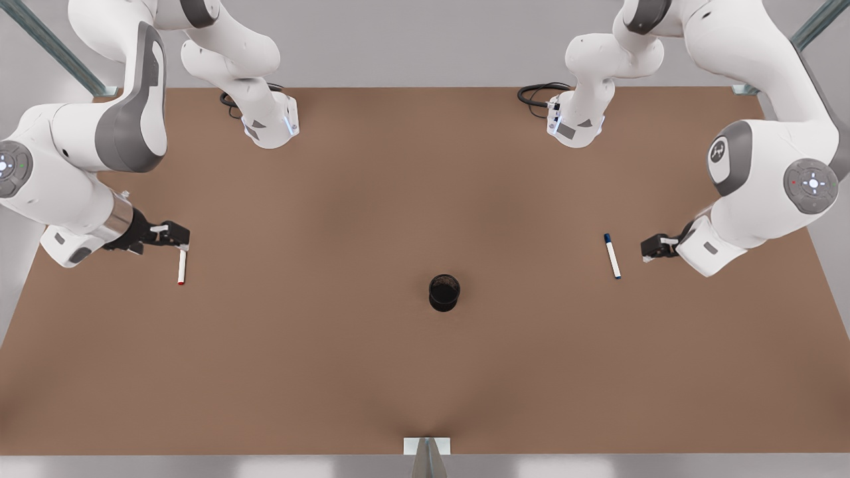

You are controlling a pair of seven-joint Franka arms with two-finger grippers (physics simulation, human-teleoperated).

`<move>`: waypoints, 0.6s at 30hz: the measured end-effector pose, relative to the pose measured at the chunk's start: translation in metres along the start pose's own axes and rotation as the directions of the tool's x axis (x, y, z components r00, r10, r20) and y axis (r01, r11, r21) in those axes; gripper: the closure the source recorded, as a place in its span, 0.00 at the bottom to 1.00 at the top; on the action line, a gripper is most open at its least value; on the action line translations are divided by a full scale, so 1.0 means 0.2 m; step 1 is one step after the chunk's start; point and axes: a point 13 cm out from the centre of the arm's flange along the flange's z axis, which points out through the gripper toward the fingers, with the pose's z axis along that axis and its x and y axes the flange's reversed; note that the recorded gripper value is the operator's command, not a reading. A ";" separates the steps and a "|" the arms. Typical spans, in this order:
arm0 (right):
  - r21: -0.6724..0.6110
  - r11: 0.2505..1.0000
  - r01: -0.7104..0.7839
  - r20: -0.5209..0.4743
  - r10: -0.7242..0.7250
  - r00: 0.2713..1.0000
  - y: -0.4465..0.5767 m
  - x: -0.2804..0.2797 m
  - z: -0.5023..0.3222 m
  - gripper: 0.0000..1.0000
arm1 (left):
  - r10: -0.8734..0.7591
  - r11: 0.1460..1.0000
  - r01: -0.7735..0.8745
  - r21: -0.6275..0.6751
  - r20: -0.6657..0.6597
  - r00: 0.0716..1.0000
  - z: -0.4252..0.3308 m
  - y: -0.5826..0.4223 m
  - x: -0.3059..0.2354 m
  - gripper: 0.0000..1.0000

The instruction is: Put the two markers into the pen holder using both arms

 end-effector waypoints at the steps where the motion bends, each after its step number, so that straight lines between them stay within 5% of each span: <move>1: 0.000 1.000 0.002 0.005 -0.002 1.000 0.00 -0.01 0.00 0.00 | 0.002 1.000 -0.002 0.000 0.003 1.000 0.01 0.00 -0.01 0.00; 8: 0.002 1.000 0.011 0.024 -0.012 1.000 0.00 -0.03 -0.01 0.00 | -0.102 0.995 0.104 0.007 -0.142 0.985 0.85 0.28 0.07 0.00; 18: 0.002 1.000 0.007 0.003 -0.007 1.000 -0.03 -0.11 0.17 0.00 | -0.161 0.987 0.163 0.009 -0.100 0.982 1.57 0.41 0.36 0.00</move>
